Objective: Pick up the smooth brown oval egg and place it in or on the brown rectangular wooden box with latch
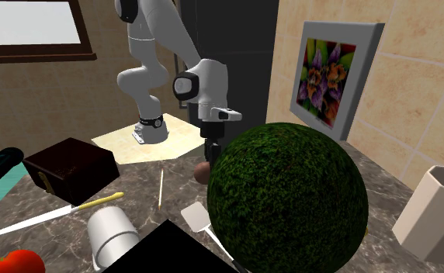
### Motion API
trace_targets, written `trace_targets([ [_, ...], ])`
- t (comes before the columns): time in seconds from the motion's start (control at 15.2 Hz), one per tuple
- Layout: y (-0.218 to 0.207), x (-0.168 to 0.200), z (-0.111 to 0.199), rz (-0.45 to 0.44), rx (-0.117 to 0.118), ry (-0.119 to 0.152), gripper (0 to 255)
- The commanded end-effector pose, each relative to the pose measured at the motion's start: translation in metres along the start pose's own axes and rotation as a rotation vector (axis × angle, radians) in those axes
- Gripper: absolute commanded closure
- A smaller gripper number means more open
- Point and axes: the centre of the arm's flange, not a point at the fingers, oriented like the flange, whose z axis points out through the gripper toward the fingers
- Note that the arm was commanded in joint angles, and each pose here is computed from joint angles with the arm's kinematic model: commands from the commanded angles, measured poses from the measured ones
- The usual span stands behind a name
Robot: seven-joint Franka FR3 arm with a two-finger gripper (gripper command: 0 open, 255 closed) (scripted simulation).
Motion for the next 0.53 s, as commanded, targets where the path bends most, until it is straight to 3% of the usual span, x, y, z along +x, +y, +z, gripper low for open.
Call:
trace_targets([
  [0.0, 0.0, 0.0, 0.0, 0.0, 0.001, -0.001, 255],
  [0.46, 0.014, -0.004, -0.034, 0.0, 0.001, -0.001, 255],
])
